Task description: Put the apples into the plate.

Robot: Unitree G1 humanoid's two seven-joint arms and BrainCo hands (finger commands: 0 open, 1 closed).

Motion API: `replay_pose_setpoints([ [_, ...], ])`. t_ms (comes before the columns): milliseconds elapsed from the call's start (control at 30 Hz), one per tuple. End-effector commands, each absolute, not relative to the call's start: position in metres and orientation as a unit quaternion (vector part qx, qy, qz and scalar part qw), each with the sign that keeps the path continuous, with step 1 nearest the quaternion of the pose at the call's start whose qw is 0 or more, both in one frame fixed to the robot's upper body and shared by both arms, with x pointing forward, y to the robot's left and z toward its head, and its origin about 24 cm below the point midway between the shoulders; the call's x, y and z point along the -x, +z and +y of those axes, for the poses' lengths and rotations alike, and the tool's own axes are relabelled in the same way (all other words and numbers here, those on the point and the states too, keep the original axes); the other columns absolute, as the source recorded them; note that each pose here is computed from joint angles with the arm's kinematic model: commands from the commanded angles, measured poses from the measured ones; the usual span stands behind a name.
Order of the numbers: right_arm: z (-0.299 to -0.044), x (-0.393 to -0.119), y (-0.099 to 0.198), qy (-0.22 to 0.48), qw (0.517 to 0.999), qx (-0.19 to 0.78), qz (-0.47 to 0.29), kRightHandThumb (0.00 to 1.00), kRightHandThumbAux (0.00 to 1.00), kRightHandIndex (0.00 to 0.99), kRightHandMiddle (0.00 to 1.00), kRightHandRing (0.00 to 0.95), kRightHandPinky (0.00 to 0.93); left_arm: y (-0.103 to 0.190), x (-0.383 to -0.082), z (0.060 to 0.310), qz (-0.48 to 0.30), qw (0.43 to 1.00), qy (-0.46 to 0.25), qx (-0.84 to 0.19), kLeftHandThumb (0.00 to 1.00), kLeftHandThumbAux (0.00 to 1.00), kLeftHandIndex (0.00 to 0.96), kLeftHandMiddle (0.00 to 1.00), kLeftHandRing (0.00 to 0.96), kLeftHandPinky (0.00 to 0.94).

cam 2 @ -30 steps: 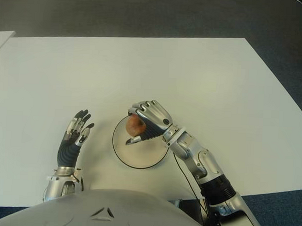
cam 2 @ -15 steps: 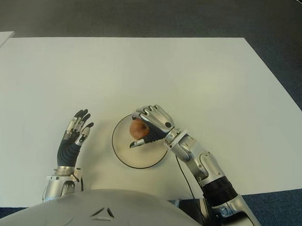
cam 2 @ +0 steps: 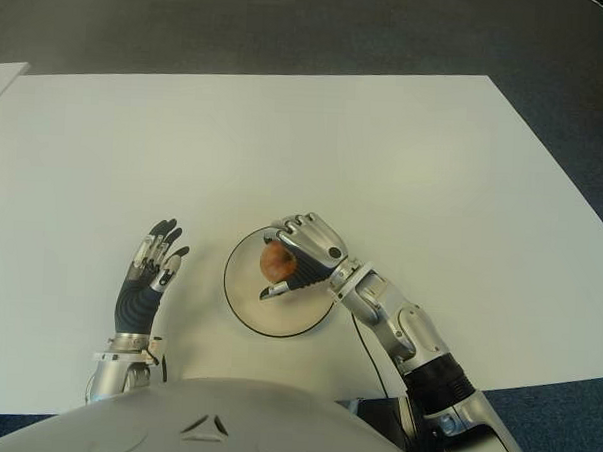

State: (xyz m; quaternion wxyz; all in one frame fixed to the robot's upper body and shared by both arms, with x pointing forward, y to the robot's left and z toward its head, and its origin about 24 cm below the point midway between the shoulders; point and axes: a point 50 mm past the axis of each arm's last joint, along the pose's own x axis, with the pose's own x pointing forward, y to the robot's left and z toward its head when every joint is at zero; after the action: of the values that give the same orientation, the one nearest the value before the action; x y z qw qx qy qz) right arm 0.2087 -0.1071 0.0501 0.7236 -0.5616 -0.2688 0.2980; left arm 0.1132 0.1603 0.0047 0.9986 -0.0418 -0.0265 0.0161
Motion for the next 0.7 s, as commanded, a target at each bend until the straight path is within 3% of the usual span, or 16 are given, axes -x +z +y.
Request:
replay_pose_setpoints([
  [33,-0.109,-0.206,0.046,0.301,0.724,0.559,-0.271,0.925,0.638,0.842,0.676,0.824,0.823,0.005,-0.112,0.160,-0.020,0.999,0.020,0.042,0.088,0.550,0.073,0.044,0.082,0.174],
  [67,-0.109,-0.205,0.046,0.299,0.724,0.557,-0.275,0.940,0.632,0.838,0.612,0.820,0.821,0.005,-0.112,0.160,-0.021,0.999,0.019,0.044,0.088,0.550,0.073,0.045,0.082,0.174],
  [133,-0.109,-0.205,0.045,0.297,0.724,0.555,-0.283,0.897,0.650,0.639,0.564,0.776,0.751,0.005,-0.112,0.160,-0.021,0.999,0.018,0.045,0.089,0.549,0.072,0.043,0.080,0.171],
  [200,-0.109,-0.204,0.045,0.297,0.721,0.555,-0.290,0.873,0.659,0.540,0.540,0.696,0.642,0.005,-0.112,0.160,-0.022,0.999,0.018,0.045,0.089,0.549,0.071,0.042,0.078,0.168],
  [267,-0.109,-0.202,0.046,0.302,0.716,0.556,-0.294,0.765,0.688,0.470,0.461,0.481,0.431,0.005,-0.112,0.160,-0.024,0.999,0.018,0.046,0.088,0.551,0.071,0.041,0.078,0.174],
  [333,-0.110,-0.201,0.047,0.311,0.709,0.560,-0.296,0.597,0.576,0.360,0.360,0.346,0.313,0.005,-0.112,0.160,-0.025,0.998,0.017,0.047,0.087,0.553,0.071,0.041,0.078,0.174],
  [367,-0.110,-0.200,0.047,0.315,0.705,0.562,-0.296,0.480,0.519,0.268,0.257,0.232,0.207,0.005,-0.112,0.160,-0.026,0.998,0.016,0.047,0.086,0.554,0.070,0.037,0.072,0.161],
  [433,-0.111,-0.198,0.048,0.324,0.698,0.566,-0.295,0.349,0.444,0.156,0.142,0.122,0.108,0.006,-0.111,0.159,-0.028,0.998,0.015,0.045,0.085,0.554,0.068,0.032,0.065,0.148],
  [567,-0.114,-0.196,0.049,0.348,0.681,0.580,-0.281,0.179,0.307,0.034,0.030,0.025,0.022,0.006,-0.111,0.159,-0.035,0.999,0.011,0.035,0.077,0.543,0.062,0.020,0.048,0.129],
  [700,-0.115,-0.196,0.050,0.362,0.677,0.580,-0.272,0.124,0.249,0.008,0.007,0.006,0.005,0.005,-0.112,0.159,-0.040,0.999,0.009,0.033,0.071,0.535,0.060,0.012,0.037,0.116],
])
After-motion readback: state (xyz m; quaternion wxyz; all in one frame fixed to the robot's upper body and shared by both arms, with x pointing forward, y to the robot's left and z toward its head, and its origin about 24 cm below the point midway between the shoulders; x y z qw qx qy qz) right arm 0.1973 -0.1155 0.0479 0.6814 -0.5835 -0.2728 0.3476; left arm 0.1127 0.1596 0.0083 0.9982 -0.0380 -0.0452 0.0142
